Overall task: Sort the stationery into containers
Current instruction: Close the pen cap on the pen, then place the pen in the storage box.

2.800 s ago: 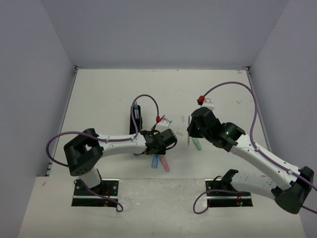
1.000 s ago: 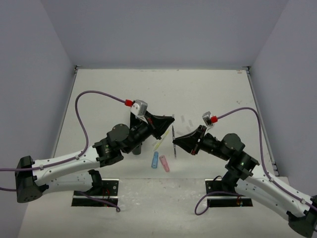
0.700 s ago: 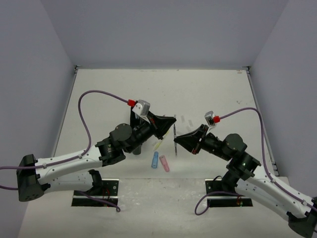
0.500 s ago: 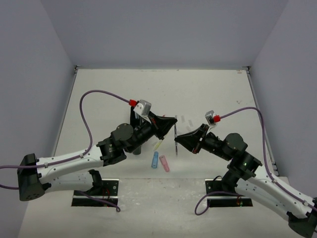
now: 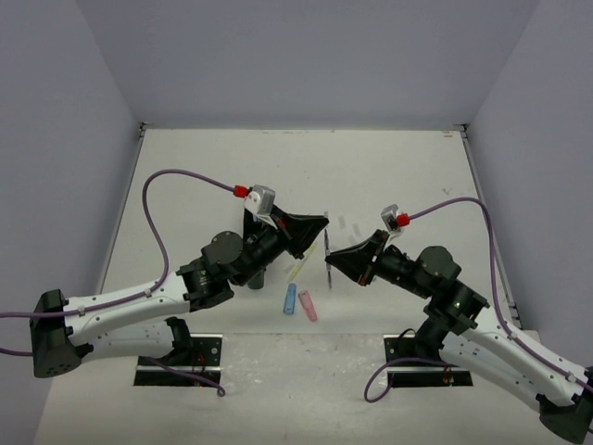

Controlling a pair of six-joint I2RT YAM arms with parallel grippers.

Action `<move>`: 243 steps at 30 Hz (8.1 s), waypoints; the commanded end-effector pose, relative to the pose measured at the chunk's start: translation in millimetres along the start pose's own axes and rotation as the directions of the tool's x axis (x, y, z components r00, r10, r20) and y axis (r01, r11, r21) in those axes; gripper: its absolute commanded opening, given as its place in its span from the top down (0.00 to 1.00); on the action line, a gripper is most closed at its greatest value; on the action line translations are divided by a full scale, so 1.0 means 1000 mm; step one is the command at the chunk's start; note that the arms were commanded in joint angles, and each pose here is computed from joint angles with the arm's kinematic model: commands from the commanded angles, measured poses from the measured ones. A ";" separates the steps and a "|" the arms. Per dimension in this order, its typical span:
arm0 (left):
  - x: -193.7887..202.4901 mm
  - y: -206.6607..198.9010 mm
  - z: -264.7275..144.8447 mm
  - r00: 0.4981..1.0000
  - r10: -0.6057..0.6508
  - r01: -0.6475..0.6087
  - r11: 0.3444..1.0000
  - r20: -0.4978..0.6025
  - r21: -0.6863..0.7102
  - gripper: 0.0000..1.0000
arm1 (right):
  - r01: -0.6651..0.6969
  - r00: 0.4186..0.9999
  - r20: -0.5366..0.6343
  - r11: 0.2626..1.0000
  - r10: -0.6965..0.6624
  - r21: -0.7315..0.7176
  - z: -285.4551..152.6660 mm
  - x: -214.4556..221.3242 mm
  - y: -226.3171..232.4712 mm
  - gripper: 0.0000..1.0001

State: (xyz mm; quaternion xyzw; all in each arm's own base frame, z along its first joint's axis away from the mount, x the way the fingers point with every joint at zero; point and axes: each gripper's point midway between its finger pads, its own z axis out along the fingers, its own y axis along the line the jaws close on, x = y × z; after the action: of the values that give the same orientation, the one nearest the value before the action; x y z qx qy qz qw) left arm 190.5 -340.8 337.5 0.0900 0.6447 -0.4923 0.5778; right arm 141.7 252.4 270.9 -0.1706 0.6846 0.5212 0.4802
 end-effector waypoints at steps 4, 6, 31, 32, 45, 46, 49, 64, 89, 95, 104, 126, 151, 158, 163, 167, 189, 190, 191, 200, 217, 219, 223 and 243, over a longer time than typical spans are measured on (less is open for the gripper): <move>-0.024 -0.008 -0.002 0.997 -0.033 0.031 0.999 0.075 0.017 1.00 | 0.020 0.999 0.039 1.000 -0.020 0.000 -0.002 -0.013 0.005 1.00; -0.022 -0.008 -0.001 0.997 -0.033 0.032 0.999 0.067 0.017 1.00 | 0.021 0.999 0.050 1.000 -0.021 0.005 -0.003 -0.016 0.005 1.00; -0.005 -0.004 0.004 0.998 -0.046 0.045 0.999 0.048 0.025 1.00 | 0.035 0.996 0.076 0.999 -0.035 -0.001 -0.002 -0.035 0.015 1.00; -0.005 -0.004 0.004 0.998 -0.048 0.046 0.999 0.048 0.025 1.00 | 0.035 0.996 0.078 0.999 -0.035 -0.002 -0.002 -0.035 0.015 1.00; 0.000 0.002 0.002 0.998 -0.051 0.051 0.999 0.049 0.010 1.00 | 0.045 0.993 0.107 0.999 -0.044 -0.005 -0.003 -0.049 0.022 1.00; 0.000 0.004 0.001 0.997 -0.050 0.050 0.999 0.052 0.002 1.00 | 0.045 0.994 0.104 0.999 -0.044 -0.008 -0.003 -0.049 0.023 1.00; -0.003 0.008 0.000 0.997 -0.050 0.051 0.999 0.065 -0.018 1.00 | 0.043 0.995 0.090 0.999 -0.041 -0.016 -0.002 -0.045 0.023 1.00; -0.015 0.005 -0.001 0.993 -0.068 0.070 0.997 0.097 -0.022 1.00 | 0.031 0.997 0.069 0.999 -0.031 -0.003 -0.001 -0.036 0.017 1.00; -0.004 -0.001 -0.002 0.989 -0.129 0.127 0.992 0.070 0.025 1.00 | 0.050 0.994 0.094 0.998 -0.052 0.024 0.005 -0.056 0.020 1.00; 0.003 0.000 -0.006 0.986 -0.159 0.157 0.987 0.057 0.036 1.00 | 0.059 0.982 0.174 0.997 -0.068 0.057 0.003 -0.083 0.024 1.00; 0.011 -0.004 -0.010 0.987 -0.160 0.158 0.985 0.025 0.068 1.00 | 0.132 0.964 0.226 0.990 -0.137 0.038 0.013 -0.121 0.044 1.00; -0.022 -0.050 -0.022 0.998 0.025 -0.041 0.960 0.061 0.279 1.00 | 0.184 0.983 0.024 0.970 -0.182 -0.159 0.022 -0.055 0.051 0.78; -0.062 -0.061 -0.007 0.988 0.135 -0.149 0.967 0.077 0.206 0.63 | 0.200 0.972 -0.076 0.954 -0.221 -0.223 0.019 -0.027 0.051 1.00; -0.043 -0.065 -0.003 0.990 0.138 -0.139 0.957 0.022 0.254 0.80 | 0.215 0.971 -0.060 0.952 -0.233 -0.219 0.019 -0.036 0.054 1.00; -0.025 -0.062 -0.002 0.991 0.130 -0.117 0.958 -0.032 0.262 1.00 | 0.233 0.969 -0.039 0.953 -0.245 -0.194 0.017 -0.049 0.057 1.00; -0.016 -0.057 -0.009 0.993 0.110 -0.095 0.958 -0.041 0.270 1.00 | 0.261 0.965 0.018 0.953 -0.261 -0.155 0.016 -0.067 0.058 1.00; 0.116 -0.037 -0.049 0.937 0.015 0.094 0.951 -0.349 0.293 1.00 | 0.289 0.946 0.157 0.957 -0.285 -0.003 0.052 -0.179 0.053 1.00; 0.119 -0.033 -0.047 0.931 0.023 0.082 0.960 -0.365 0.269 1.00 | 0.291 0.946 0.146 0.957 -0.289 0.004 0.055 -0.177 0.049 1.00; 0.113 -0.016 -0.039 0.944 0.022 0.037 0.984 -0.330 0.172 1.00 | 0.308 0.943 0.132 0.951 -0.306 0.008 0.057 -0.174 0.046 1.00; -0.048 0.111 -0.046 0.959 0.282 -0.235 0.745 -0.024 -0.624 1.00 | 0.288 0.957 -0.097 0.940 -0.274 0.183 0.049 -0.067 -0.047 0.01; -0.113 0.273 -0.027 0.891 0.455 -0.199 0.382 -0.004 -0.903 1.00 | 0.161 0.987 -0.019 0.953 -0.162 0.255 -0.016 -0.020 -0.059 0.01; -0.102 0.285 -0.025 0.894 0.446 -0.211 0.367 -0.028 -0.906 1.00 | 0.156 0.988 -0.028 0.958 -0.154 0.242 -0.016 -0.014 -0.059 0.01; -0.080 0.302 -0.024 0.902 0.429 -0.221 0.360 -0.050 -0.906 1.00 | 0.154 0.988 -0.044 0.961 -0.147 0.228 -0.012 -0.008 -0.060 0.01; -0.041 0.230 -0.066 0.986 0.159 -0.130 0.483 -0.059 -0.866 0.00 | -0.157 0.916 -0.088 0.551 0.392 0.820 0.032 0.064 -0.164 0.01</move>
State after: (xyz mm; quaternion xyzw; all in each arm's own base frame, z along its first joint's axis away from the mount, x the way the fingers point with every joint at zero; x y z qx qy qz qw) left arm 352.0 -158.2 214.9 -0.1318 0.7758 -0.0312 0.6163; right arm 229.5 236.2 149.8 -0.0054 0.8897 0.2848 0.3569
